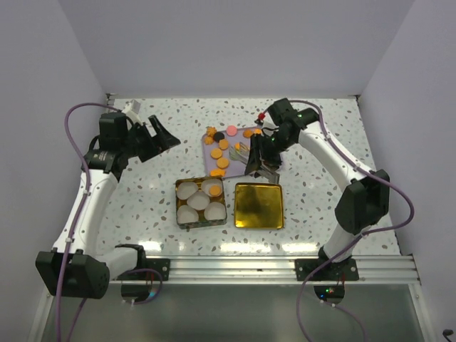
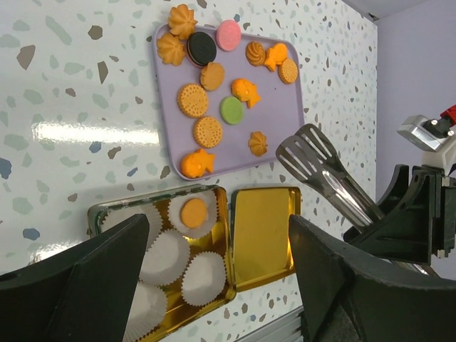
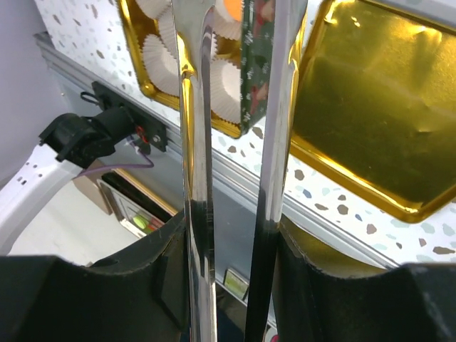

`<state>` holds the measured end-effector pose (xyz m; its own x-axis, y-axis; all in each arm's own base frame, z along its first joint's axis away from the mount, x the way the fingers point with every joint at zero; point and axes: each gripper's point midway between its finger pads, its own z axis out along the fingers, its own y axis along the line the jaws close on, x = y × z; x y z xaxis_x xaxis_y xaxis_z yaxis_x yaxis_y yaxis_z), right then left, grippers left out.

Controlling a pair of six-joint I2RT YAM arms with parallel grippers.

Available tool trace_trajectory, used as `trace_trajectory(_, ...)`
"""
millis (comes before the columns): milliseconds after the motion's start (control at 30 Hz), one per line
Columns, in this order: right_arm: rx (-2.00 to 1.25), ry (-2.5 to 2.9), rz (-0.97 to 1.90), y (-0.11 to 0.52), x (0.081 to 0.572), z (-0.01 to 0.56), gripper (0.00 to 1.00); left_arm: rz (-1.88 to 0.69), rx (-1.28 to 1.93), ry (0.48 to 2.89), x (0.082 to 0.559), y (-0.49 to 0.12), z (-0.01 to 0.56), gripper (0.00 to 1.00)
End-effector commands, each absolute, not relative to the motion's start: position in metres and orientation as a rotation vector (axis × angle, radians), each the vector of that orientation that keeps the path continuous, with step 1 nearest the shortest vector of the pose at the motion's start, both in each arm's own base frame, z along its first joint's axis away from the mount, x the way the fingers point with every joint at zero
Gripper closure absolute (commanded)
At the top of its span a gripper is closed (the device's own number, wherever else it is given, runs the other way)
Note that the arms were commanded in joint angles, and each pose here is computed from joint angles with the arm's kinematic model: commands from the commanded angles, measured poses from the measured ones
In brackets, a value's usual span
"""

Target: Pack the cookies

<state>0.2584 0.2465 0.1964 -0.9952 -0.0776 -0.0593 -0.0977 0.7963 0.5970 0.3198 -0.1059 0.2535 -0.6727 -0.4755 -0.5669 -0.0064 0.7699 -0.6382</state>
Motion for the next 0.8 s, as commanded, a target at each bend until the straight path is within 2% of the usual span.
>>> trace_trajectory(0, -0.145, 2.982, 0.934, 0.239, 0.259, 0.179, 0.55, -0.786, -0.309, 2.171, 0.326, -0.106, 0.262, 0.15)
trace_trajectory(433, -0.078, 3.025, 0.684, 0.209, 0.286, 0.134, 0.49, -0.797, -0.309, 2.177, 0.331, -0.107, 0.256, 0.15)
trace_trajectory(767, -0.089, 3.08, 0.606, 0.202, 0.286, 0.115, 0.47, -0.8, -0.318, 2.182, 0.333, -0.108, 0.251, 0.15)
